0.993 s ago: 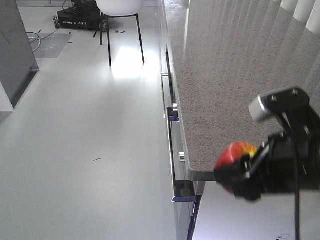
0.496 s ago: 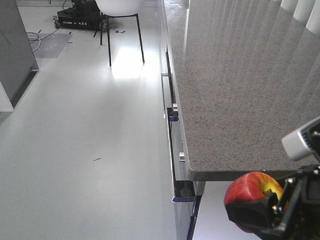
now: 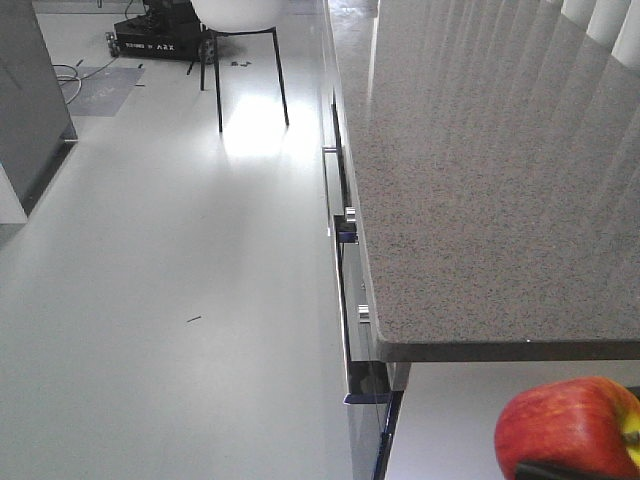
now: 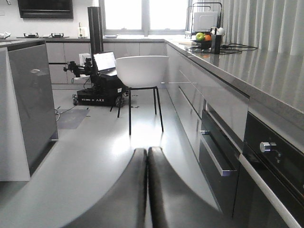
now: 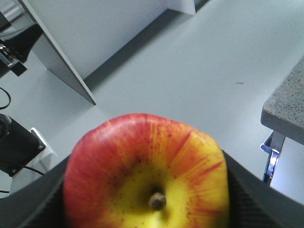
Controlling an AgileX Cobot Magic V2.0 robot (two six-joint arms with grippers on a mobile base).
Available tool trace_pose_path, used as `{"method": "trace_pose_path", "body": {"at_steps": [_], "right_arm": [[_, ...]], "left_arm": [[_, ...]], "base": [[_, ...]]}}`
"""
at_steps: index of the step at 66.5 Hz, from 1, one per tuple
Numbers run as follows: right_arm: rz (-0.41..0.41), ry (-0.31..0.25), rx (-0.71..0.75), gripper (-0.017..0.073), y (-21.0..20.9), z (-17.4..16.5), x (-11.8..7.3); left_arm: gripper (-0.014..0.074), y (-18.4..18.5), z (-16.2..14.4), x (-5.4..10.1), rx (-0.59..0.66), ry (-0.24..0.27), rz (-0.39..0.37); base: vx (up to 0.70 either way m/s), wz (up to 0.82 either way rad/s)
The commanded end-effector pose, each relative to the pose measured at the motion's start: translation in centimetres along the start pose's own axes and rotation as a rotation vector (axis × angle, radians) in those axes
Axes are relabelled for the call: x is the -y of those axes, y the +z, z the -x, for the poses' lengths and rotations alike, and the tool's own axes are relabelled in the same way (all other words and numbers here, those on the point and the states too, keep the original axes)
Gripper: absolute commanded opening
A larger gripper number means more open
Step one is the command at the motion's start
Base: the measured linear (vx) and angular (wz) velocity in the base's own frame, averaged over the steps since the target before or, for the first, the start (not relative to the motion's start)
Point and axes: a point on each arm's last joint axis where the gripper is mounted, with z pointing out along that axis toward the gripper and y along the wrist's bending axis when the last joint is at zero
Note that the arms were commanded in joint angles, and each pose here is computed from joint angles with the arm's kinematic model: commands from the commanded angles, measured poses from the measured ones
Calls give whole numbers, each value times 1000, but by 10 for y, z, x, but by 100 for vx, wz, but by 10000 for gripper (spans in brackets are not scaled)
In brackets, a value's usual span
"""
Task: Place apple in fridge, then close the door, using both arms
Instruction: 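Pull the held apple back toward the robot body with the right gripper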
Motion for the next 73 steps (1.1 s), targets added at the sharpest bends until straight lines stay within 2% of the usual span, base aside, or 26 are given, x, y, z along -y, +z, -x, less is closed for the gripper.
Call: {"method": "trace_pose_path", "body": {"at_steps": [1,16,73], "right_arm": [[11,6,89,331,-7,5,-4],[23,73,131,331,3,-22,2],[25,70,146,331,1,-22,1]], "left_arm": [[-6,-1,3,1,81,-6,-12],[-6,-1,3,1,81,-6,-12],[-6,-1,3,1,81,-6,-12]], "base": [[0,0],[0,0],[0,0]]}}
